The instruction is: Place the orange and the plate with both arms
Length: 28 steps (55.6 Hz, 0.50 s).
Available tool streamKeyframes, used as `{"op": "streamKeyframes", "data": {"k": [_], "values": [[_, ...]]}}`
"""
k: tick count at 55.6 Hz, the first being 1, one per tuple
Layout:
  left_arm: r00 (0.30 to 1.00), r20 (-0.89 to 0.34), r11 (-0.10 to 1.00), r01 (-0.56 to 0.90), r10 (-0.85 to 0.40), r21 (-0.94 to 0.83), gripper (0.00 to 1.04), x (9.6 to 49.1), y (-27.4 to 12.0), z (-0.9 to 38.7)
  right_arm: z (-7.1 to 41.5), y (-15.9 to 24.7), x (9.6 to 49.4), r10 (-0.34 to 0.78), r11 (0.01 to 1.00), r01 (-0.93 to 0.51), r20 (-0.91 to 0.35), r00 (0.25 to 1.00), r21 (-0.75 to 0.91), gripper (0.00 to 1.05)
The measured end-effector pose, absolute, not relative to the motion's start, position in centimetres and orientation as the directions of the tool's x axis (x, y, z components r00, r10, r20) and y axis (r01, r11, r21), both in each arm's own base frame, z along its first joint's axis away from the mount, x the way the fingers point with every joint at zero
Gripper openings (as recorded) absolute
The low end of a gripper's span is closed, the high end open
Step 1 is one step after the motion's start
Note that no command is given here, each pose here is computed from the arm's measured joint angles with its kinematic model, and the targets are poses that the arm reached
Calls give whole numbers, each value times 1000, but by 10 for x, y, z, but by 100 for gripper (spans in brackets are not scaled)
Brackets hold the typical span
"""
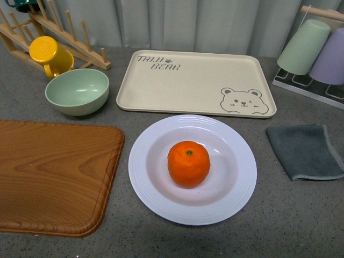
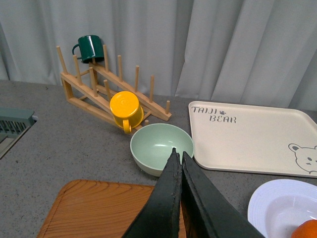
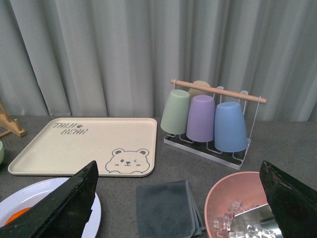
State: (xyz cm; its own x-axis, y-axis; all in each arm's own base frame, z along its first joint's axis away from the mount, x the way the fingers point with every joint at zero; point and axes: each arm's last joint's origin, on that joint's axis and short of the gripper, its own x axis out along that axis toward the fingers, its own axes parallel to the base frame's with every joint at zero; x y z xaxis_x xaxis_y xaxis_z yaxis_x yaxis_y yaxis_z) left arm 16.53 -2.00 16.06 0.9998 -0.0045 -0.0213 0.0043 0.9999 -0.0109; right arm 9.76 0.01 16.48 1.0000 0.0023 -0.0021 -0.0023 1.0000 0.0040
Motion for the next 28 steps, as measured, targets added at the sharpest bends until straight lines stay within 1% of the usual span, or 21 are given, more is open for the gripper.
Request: {"op": "streamKeyframes", "data": {"k": [12,15,21,28], "values": [[1000,-13,1000,3,-3,-7,4,150,-12,163,165,0,98,2,1000,-2,-2,1000,4,96],[1000,-13,1000,28,-28,-7,4,147,-8,163,165,0,98,3,1000,-3,-2,1000,4,96],[1000,2,1000,-2,2,-8,4,142,-1,167,165,0,98,2,1000,-2,-2,1000,4,96],[1000,11,1000,2,-2,-7,4,136,0,170,165,0,98,2,1000,-2,-2,1000,4,96]]}}
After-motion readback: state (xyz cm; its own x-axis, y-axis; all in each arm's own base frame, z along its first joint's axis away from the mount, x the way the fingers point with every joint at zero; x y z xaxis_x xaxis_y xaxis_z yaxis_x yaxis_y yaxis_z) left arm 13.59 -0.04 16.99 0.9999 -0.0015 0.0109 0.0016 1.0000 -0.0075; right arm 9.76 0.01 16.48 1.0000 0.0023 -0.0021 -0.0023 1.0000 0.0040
